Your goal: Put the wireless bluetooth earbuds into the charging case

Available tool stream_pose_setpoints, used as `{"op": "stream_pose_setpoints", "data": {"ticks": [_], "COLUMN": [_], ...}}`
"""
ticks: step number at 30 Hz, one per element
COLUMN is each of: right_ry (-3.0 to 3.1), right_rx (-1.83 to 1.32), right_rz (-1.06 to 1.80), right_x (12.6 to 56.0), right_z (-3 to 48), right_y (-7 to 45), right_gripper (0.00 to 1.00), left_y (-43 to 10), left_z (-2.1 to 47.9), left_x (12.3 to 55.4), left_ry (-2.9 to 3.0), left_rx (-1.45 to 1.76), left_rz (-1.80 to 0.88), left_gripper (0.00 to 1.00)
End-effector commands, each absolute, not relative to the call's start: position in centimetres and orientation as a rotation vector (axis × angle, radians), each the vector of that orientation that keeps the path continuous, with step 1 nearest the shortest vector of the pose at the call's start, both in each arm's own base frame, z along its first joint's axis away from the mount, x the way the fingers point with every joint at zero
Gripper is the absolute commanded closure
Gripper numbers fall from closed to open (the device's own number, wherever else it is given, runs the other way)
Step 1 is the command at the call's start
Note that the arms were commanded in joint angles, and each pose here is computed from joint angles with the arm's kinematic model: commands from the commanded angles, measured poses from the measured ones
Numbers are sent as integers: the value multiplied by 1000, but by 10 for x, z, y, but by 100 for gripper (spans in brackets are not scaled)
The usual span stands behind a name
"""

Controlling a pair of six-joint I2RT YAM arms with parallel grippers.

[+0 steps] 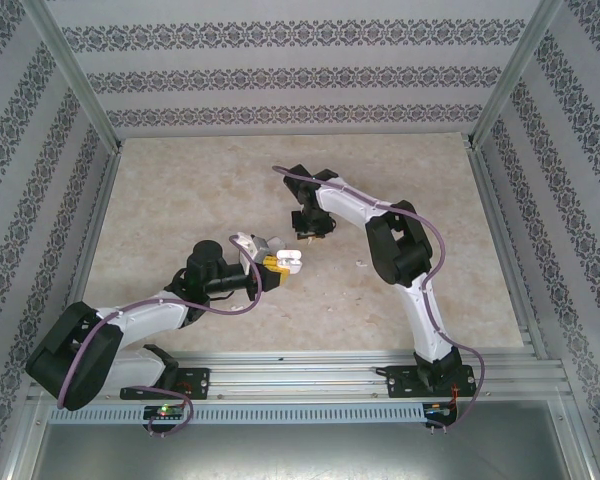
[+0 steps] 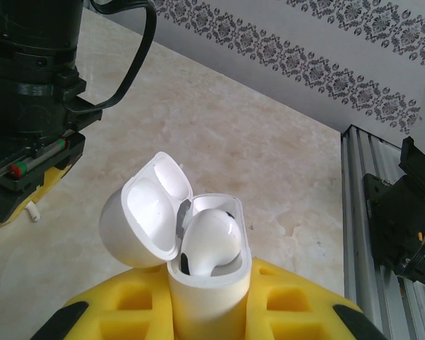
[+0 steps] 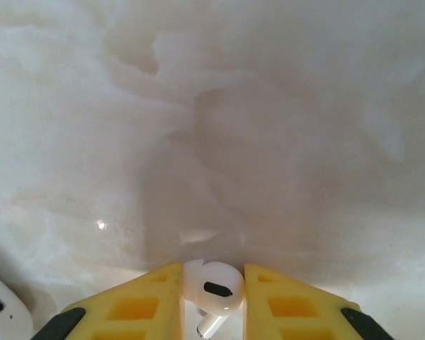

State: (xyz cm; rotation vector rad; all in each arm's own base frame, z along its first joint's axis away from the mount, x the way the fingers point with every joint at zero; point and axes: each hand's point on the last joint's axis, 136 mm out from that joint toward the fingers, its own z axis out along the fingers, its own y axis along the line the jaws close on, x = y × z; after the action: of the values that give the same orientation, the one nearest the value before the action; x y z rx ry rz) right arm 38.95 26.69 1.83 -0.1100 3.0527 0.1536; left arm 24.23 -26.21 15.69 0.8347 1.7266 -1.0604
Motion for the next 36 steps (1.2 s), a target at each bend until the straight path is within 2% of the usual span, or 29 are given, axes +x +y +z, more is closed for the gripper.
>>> {"op": "stream_pose_setpoints", "data": {"ticks": [1, 8, 16, 27, 36], "right_ry": [3007, 2946, 2850, 2631, 2379], "right_rx": [-168, -193, -180, -221, -314], "right_rz": [141, 129, 159, 210, 325], "right_x": [381, 370, 354, 347, 324], "right_z": [44, 71, 100, 169, 225], "right_y": [266, 262, 255, 261, 277], "right_gripper": [78, 79, 81, 81, 83], "left_y": [-265, -265, -260, -262, -267], "left_z": [174, 186, 175, 172, 186], "left_x": [240, 239, 237, 245, 252], "left_ry": [1653, 1624, 1670, 1695, 1677], "left_rx": [863, 847, 817, 777, 751], "left_rz": [-1064, -1077, -1072, -1097, -1141], "left_gripper": [100, 100, 100, 100, 100]}}
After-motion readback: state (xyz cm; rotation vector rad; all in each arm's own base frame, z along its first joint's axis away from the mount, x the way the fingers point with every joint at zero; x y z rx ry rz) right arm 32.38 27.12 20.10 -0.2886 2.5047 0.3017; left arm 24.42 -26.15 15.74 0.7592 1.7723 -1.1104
